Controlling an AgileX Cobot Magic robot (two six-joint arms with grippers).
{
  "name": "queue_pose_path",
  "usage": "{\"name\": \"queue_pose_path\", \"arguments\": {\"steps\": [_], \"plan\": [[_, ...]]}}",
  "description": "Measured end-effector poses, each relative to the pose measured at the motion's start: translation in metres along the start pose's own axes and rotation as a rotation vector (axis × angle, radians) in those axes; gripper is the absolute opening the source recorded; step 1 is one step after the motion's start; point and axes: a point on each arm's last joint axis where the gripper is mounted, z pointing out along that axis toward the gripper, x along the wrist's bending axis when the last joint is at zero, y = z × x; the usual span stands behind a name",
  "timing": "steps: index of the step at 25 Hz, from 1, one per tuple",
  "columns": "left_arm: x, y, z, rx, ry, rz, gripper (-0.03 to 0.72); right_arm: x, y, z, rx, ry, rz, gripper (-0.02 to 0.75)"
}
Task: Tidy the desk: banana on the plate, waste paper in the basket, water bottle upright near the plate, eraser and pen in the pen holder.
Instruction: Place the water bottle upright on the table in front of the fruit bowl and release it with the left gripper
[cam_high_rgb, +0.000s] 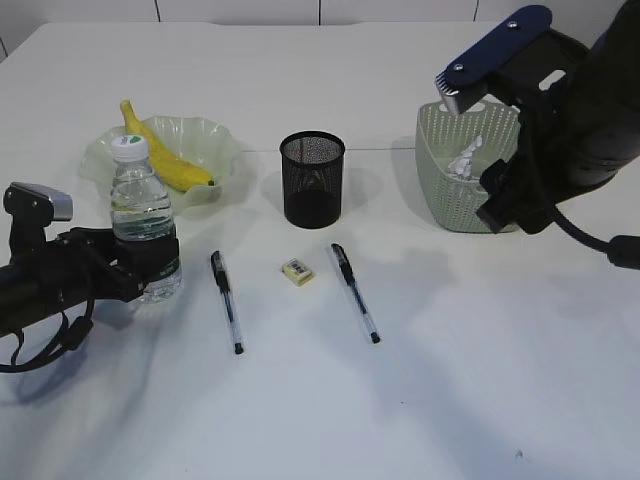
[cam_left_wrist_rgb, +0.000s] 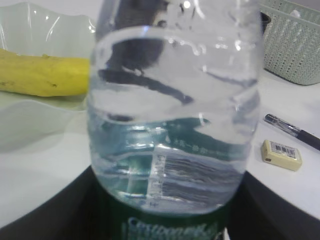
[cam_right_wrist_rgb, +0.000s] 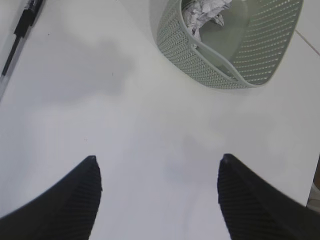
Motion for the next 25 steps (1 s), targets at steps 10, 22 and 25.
{"name": "queue_pose_path", "arguments": {"steps": [10, 22, 25], "plan": [[-0.002, 0.0, -0.001, 0.043, -0.012, 0.02, 0.549, 0.0, 0.0, 0.0, -0.001, -0.005, -0.004, 0.538], [-0.009, 0.036, -0.008, -0.041, -0.01, 0.086, 0.613, -0.001, 0.0, 0.0, -0.003, -0.012, -0.009, 0.538], [-0.012, 0.052, -0.012, -0.086, 0.0, 0.108, 0.613, -0.001, 0.0, 0.0, -0.003, -0.012, -0.009, 0.538]]}}
